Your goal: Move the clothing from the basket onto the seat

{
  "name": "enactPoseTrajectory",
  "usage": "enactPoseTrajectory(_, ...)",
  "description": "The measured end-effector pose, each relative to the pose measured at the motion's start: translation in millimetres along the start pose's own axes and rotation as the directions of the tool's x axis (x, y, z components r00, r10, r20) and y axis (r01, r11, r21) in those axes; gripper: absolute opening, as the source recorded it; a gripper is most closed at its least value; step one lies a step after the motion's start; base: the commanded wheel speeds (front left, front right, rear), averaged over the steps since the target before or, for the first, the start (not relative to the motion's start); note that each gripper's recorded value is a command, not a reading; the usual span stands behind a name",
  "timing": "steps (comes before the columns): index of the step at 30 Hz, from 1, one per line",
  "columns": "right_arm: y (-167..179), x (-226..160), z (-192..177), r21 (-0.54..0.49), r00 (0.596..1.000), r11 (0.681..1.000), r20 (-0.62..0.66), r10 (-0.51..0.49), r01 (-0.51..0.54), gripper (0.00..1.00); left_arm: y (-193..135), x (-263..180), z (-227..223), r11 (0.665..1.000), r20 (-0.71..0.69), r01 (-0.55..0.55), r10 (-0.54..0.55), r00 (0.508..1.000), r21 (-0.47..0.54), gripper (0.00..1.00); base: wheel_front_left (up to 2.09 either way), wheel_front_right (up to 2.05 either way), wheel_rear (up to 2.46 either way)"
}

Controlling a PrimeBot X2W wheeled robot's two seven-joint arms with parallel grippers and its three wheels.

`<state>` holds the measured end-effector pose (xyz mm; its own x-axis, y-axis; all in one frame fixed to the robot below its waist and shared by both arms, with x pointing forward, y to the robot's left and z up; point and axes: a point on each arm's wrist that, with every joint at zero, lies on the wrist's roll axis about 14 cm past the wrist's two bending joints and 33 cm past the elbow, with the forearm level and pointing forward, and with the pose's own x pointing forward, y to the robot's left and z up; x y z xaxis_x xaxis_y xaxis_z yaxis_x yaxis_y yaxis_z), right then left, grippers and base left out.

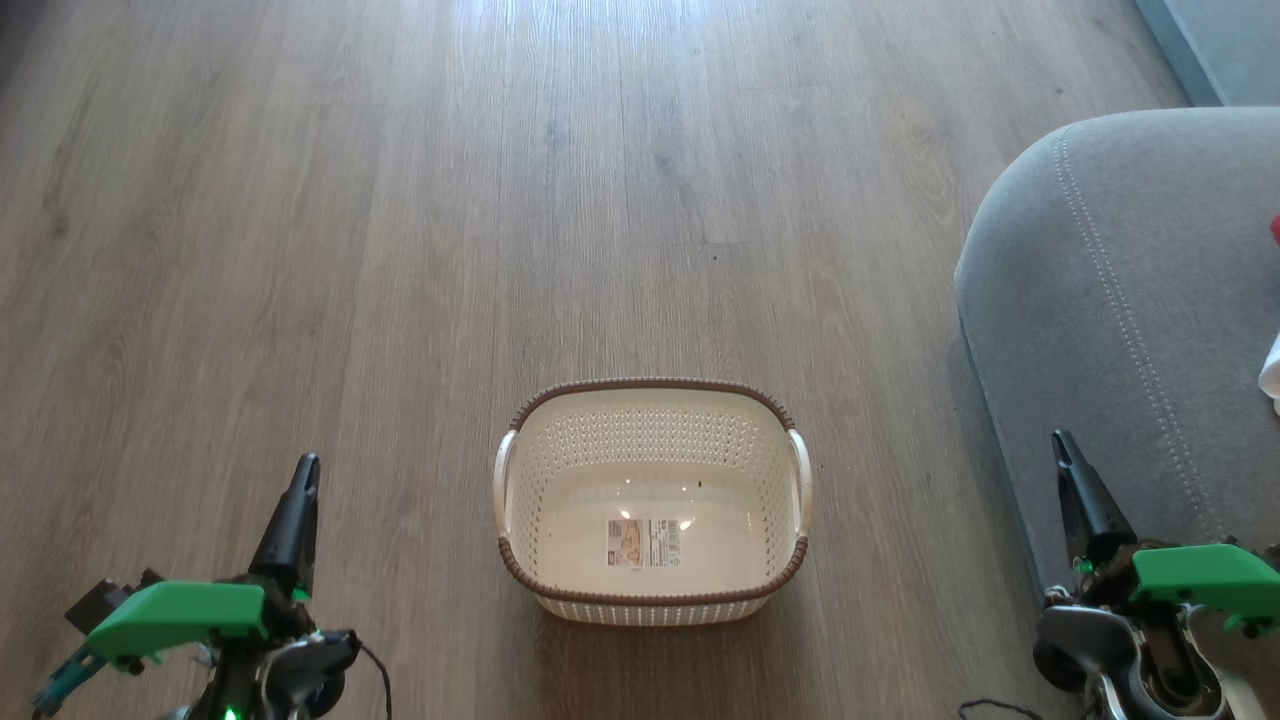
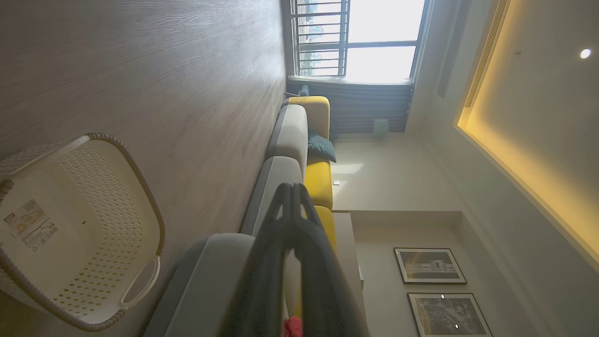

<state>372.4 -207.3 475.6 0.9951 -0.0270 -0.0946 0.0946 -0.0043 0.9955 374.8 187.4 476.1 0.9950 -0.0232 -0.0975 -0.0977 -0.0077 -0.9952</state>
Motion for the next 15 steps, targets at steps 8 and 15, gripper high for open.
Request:
enactPoseTrajectory(8,0.0,0.0,0.0,0.000,1.000,1.000,0.000,0.000,0.000,0.00,0.0,0.0,0.0,1.000,0.000,0.000,0.000,1.000,0.000,0.00,0.00,0.00,0.00)
enactPoseTrajectory(15,0.0,0.0,0.0,0.000,1.000,1.000,0.000,0.000,0.000,0.00,0.0,0.0,0.0,1.000,0.000,0.000,0.000,1.000,0.000,0.00,0.00,0.00,0.00)
